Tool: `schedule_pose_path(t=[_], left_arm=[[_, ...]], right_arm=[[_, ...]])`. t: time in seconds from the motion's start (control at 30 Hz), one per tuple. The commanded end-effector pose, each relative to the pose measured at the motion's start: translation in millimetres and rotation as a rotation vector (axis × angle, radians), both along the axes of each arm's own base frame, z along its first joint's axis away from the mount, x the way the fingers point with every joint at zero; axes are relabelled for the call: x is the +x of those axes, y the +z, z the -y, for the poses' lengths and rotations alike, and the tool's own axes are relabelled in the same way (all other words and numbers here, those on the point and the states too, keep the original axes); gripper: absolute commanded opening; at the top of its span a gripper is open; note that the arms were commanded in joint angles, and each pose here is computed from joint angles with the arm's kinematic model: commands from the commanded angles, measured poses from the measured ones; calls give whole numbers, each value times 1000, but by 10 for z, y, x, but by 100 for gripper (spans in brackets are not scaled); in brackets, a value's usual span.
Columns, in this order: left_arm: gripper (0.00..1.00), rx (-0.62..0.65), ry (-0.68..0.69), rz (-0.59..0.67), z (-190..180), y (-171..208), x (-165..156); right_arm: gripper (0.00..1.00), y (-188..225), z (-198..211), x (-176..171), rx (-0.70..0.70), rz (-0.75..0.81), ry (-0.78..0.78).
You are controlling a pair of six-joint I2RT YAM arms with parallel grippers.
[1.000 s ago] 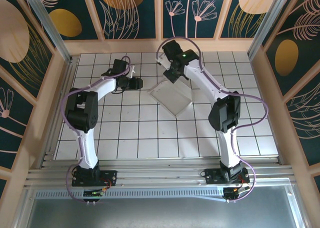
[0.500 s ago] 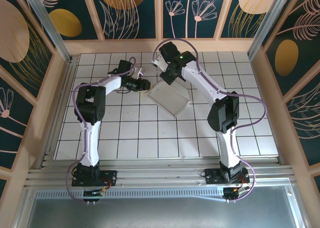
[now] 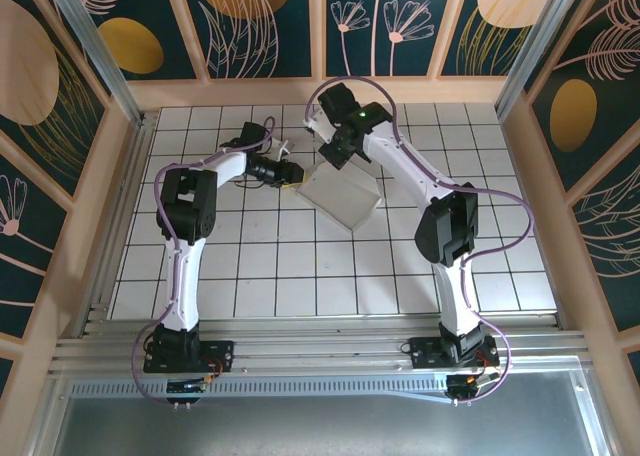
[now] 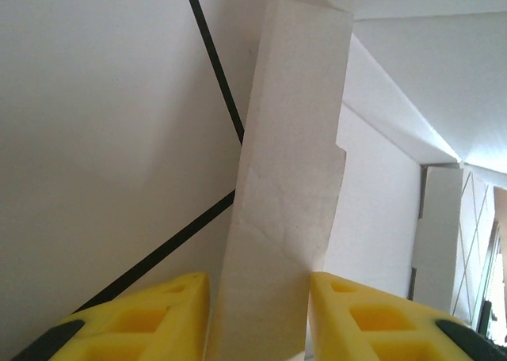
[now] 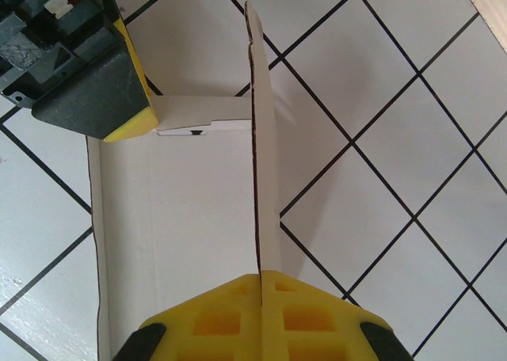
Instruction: Fold the paper box
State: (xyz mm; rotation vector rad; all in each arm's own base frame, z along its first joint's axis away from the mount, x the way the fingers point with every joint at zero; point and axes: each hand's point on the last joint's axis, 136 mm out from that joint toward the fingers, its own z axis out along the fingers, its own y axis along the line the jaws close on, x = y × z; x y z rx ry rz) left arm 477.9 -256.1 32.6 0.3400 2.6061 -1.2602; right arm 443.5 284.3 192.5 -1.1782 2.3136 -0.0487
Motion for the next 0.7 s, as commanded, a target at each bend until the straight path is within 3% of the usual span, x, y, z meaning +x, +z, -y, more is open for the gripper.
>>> schedule_pose_path(t=[0.0, 0.17, 0.33, 0.5, 0.67], left_arm=[[37, 67, -58, -64, 125, -260, -201], [47, 79, -73, -29, 227, -140, -167], [45, 62, -82, -11, 352, -29, -161], [40, 174, -74, -19, 303, -254, -170], [55, 174, -78, 10, 287, -206, -178]], right_arm=[[0, -1, -63, 65, 54, -5, -17], [0, 16, -89, 109, 102, -27, -45], [0, -30, -95, 122, 108, -39, -59], [0, -21, -105, 131, 119, -39, -64], [0, -27, -78, 122, 117, -46, -71]])
